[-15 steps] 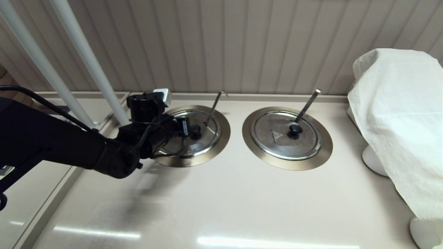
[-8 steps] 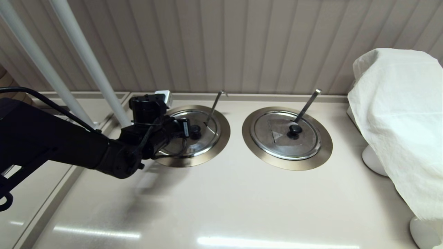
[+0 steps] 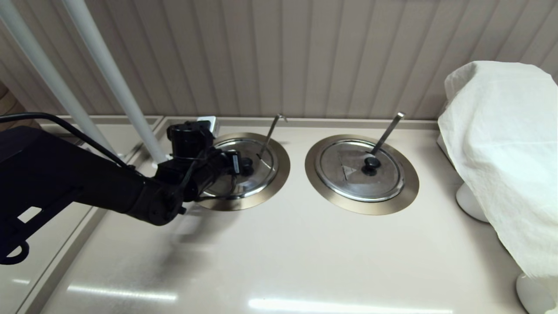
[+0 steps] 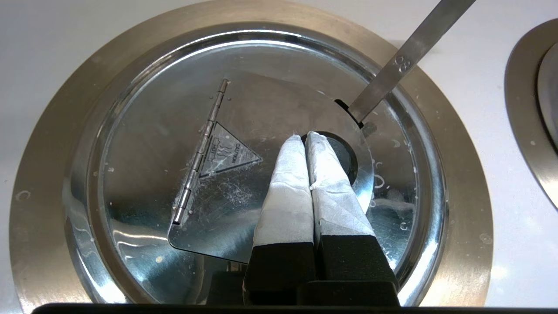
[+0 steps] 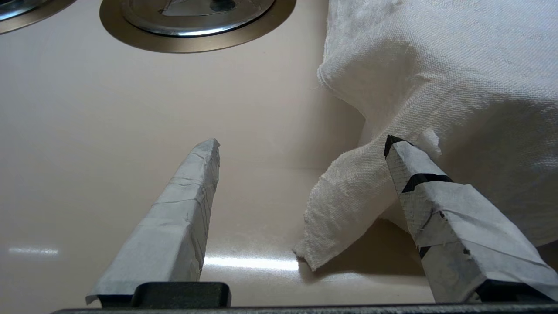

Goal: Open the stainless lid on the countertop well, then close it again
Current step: Open the lid

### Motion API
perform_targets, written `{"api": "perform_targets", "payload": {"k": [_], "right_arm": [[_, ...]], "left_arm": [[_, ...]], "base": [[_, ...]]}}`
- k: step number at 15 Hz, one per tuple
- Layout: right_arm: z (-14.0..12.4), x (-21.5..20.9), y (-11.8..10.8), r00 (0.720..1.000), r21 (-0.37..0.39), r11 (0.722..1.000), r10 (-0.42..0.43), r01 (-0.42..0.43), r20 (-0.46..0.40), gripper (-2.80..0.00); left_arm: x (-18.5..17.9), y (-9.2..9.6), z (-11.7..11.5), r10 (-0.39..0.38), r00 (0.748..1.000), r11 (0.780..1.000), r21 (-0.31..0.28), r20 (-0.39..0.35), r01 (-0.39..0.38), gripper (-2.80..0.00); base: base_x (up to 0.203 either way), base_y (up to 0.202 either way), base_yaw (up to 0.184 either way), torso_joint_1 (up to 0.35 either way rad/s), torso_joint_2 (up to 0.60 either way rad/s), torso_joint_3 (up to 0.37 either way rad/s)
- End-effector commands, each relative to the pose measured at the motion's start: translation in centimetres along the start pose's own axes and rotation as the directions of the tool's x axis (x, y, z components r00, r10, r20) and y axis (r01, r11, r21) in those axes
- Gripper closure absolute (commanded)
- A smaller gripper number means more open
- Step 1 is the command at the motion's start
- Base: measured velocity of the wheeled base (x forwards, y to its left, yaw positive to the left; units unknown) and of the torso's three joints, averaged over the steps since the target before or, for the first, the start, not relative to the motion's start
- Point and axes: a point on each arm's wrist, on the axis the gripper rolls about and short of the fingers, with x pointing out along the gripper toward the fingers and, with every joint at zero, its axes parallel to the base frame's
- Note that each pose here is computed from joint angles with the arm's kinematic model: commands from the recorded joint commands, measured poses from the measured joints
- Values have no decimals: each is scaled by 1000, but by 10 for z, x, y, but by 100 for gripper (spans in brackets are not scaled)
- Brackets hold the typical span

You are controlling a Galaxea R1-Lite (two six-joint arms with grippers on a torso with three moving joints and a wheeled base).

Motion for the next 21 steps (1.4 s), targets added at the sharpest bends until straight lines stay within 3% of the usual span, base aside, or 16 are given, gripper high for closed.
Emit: {"api": "perform_targets", "payload": {"k": [1,2,3,5,7,14,19,21], "right_arm": [[0,0,0,1000,0,1000,0,0,0,-280],[0,0,0,1000,0,1000,0,0,0,-280],[0,0,0,1000,0,1000,0,0,0,-280],[0,0,0,1000,0,1000,0,0,0,-280],[0,0,0,1000,0,1000,0,0,0,-280],[0,0,0,1000,0,1000,0,0,0,-280],[0,0,0,1000,0,1000,0,0,0,-280],[0,0,0,1000,0,1000,0,0,0,-280]], "left_arm": [[5,0,-8,2,1000,1000,2,-14,-2,0],[6,0,-8,3,1000,1000,3,-11,-3,-222],[7,0,-12,12,1000,1000,9,-20,-12,-280],[14,-2,-16,80,997,996,39,-3,-80,-280],[16,-6,-13,75,996,997,29,51,-76,-280],[17,-15,-15,43,995,999,14,89,-44,-280],[30,-13,-42,54,998,998,31,30,-55,-280],[31,-14,-42,54,998,998,31,31,-55,-280]], "base": [[0,0,0,0,0,0],[0,0,0,0,0,0],[0,0,0,0,0,0],[0,0,0,0,0,0],[0,0,0,0,0,0],[0,0,0,0,0,0],[0,0,0,0,0,0],[0,0,0,0,0,0]]}}
